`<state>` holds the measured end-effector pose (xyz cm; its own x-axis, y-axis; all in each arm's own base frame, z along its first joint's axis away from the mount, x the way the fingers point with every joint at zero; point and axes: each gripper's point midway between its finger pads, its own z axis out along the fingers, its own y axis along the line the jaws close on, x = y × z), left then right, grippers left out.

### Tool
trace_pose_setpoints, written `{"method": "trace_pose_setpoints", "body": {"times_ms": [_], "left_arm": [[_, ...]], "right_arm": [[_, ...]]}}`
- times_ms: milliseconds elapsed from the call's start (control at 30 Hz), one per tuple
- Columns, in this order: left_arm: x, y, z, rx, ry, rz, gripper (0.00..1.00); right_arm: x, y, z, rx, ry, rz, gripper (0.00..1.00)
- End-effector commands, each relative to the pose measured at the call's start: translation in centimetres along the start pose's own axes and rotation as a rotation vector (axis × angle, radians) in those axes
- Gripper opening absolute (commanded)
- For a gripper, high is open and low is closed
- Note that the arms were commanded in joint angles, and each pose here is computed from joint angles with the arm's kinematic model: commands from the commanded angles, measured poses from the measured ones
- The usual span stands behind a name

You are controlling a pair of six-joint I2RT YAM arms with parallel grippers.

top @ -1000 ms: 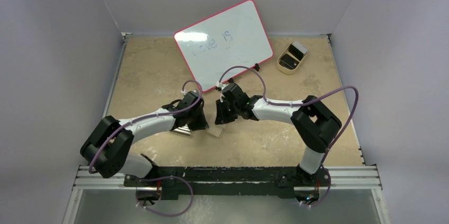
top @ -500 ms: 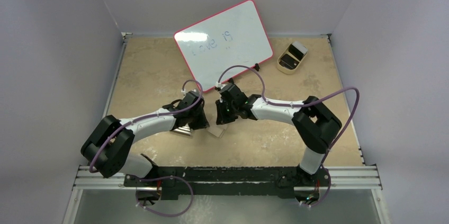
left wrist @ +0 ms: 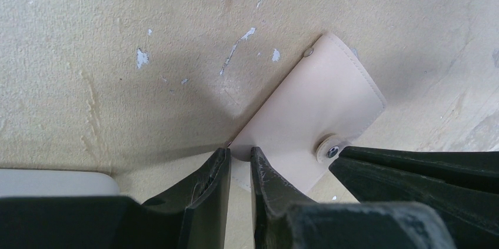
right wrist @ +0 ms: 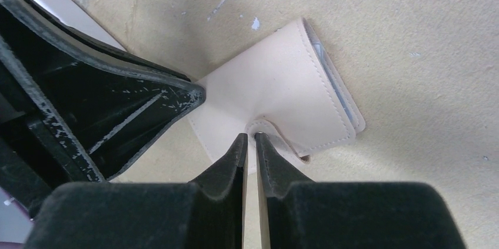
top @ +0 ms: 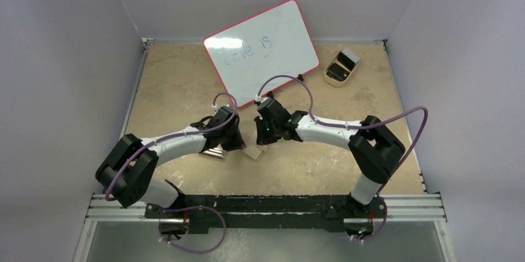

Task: Put the credit cards into the card holder
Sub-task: Close the card holder at the center of the board.

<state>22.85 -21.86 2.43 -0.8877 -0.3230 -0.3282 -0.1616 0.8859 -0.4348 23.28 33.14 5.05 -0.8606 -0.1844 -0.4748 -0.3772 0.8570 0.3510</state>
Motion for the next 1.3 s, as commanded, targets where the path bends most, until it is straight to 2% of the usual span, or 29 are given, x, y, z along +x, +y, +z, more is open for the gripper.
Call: {"method": "trace_pose_setpoints", "body": {"times_ms": [0, 767, 1267], "left_arm": [[-0.1, 0.0, 0.3, 0.002, -0.018, -0.007, 0.18], [-0.2, -0.3, 0.2, 0.011, -0.021, -0.010, 0.18], [-0.3, -0.6, 0.0, 0.019, -0.024, -0.011, 0.18]], "right_arm": [[-0.5, 0.0, -1.1, 0.034, -0.032, 0.015, 0.11], [0.8, -0.3, 0.8, 0.028, 0.010, 0.010, 0.08], [1.9, -2.2, 1.3, 0.144, 0.052, -0.006, 0.08]]}}
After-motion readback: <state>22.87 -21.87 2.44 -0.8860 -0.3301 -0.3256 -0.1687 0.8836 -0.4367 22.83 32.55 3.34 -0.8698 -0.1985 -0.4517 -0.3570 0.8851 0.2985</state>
